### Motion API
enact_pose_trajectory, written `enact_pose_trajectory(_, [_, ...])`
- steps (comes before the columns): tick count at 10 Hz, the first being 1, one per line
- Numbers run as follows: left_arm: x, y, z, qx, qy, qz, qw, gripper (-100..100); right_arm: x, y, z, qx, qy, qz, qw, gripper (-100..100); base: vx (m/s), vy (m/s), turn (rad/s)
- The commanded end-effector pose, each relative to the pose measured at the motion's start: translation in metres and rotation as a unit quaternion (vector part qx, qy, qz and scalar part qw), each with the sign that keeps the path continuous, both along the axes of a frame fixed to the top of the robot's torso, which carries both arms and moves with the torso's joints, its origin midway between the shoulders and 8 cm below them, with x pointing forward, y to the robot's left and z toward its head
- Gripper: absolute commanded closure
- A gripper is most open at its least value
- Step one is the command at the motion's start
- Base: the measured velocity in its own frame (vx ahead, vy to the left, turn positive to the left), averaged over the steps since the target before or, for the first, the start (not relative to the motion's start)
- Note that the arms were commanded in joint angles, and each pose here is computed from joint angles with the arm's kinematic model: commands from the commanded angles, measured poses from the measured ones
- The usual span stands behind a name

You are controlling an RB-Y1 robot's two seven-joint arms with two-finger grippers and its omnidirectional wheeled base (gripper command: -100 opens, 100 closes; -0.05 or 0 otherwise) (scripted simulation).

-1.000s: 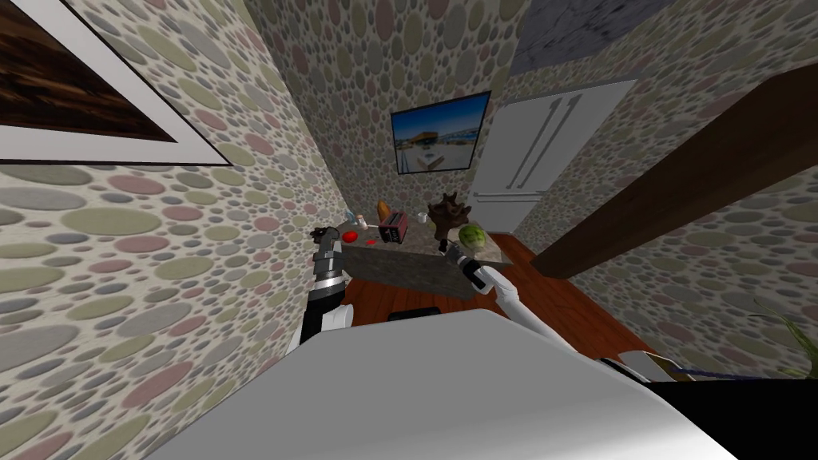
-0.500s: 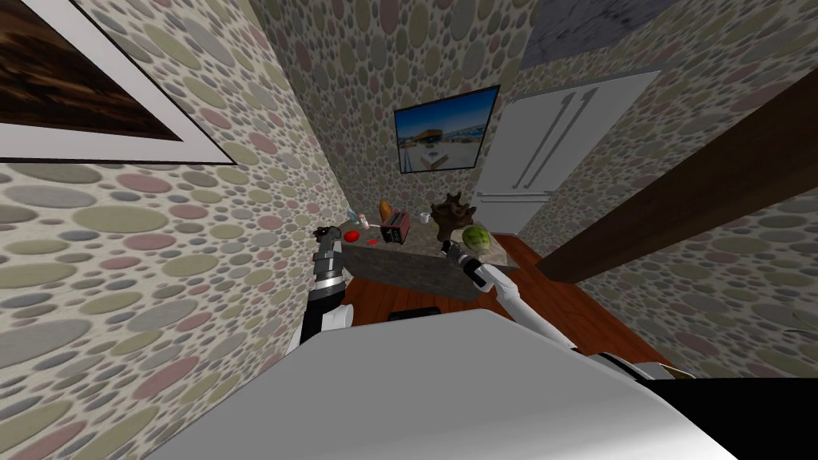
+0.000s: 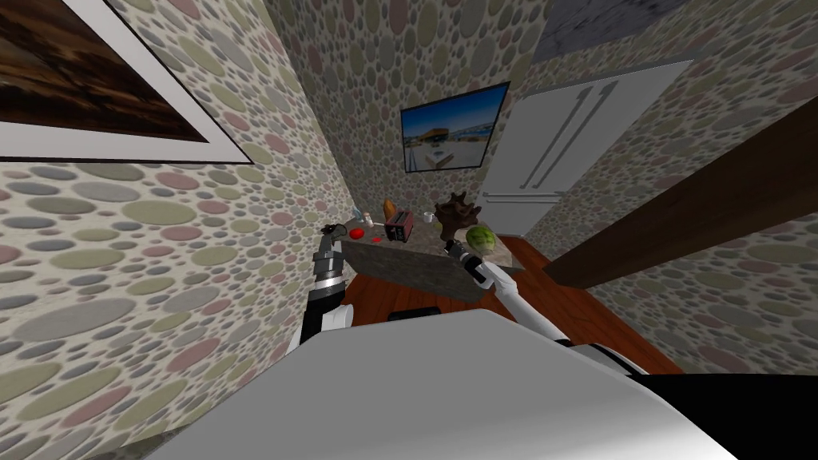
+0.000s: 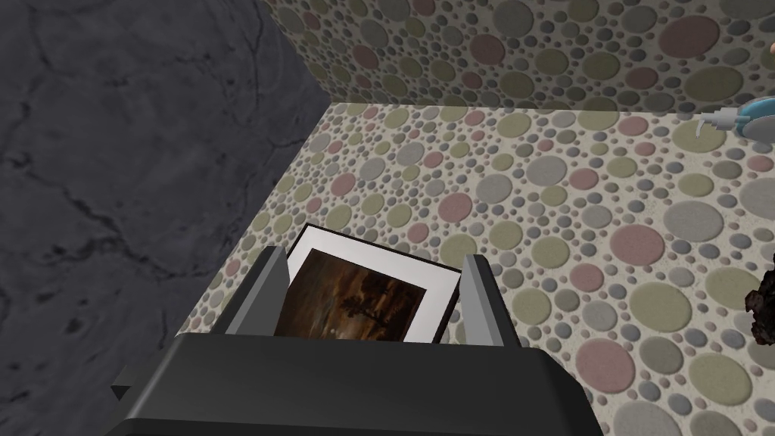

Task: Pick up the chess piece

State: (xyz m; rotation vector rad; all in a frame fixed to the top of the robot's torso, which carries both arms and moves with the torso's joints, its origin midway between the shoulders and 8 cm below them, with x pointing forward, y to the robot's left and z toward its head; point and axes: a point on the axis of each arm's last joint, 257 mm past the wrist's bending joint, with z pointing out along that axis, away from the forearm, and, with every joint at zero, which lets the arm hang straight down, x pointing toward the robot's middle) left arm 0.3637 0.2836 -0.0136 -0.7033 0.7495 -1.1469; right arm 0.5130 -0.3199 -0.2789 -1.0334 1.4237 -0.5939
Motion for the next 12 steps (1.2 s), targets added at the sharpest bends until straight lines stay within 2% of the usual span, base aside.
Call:
enact_pose_trajectory(1, [0.000,0.000,0.000,0.000,0.000,0.000,1.0000,0,0.006,-0.008,0.000,0.000,0.000,-0.007,1.0000,-100,-0.034,0.010,0.075])
enact_pose_trajectory(3, [0.000,0.000,0.000,0.000,0.000,0.000,1.0000,0,0.015,-0.023,0.001,0.001,0.000,-0.019,0.9998,-100,-0.043,0.024,0.140])
enact_pose_trajectory(4, [0.000,0.000,0.000,0.000,0.000,0.000,1.0000,0,0.014,-0.020,0.001,0.001,0.000,-0.017,0.9999,-100,-0.018,0.010,0.019])
enact_pose_trajectory(5, [0.000,0.000,0.000,0.000,0.000,0.000,1.0000,0,0.014,-0.021,0.001,0.001,0.000,-0.017,0.9999,100,0.000,0.000,0.000])
enact_pose_trajectory(9, [0.000,0.000,0.000,0.000,0.000,0.000,1.0000,0,0.017,-0.022,0.006,0.000,-0.006,-0.018,0.9998,100,0.002,-0.002,-0.003])
enact_pose_trajectory(10, [0.000,0.000,0.000,0.000,0.000,0.000,1.0000,0,0.017,-0.022,0.008,0.000,-0.007,-0.018,0.9998,0,0.000,0.000,0.000])
enact_pose_trajectory(11, [0.000,0.000,0.000,0.000,0.000,0.000,1.0000,0,0.015,-0.005,0.002,0.000,-0.005,-0.003,1.0000,-100,0.011,0.057,0.231])
enact_pose_trajectory(12, [0.000,0.000,0.000,0.000,0.000,0.000,1.0000,0,0.012,0.009,-0.005,-0.002,-0.003,0.010,0.9999,-100,0.020,0.113,0.304])
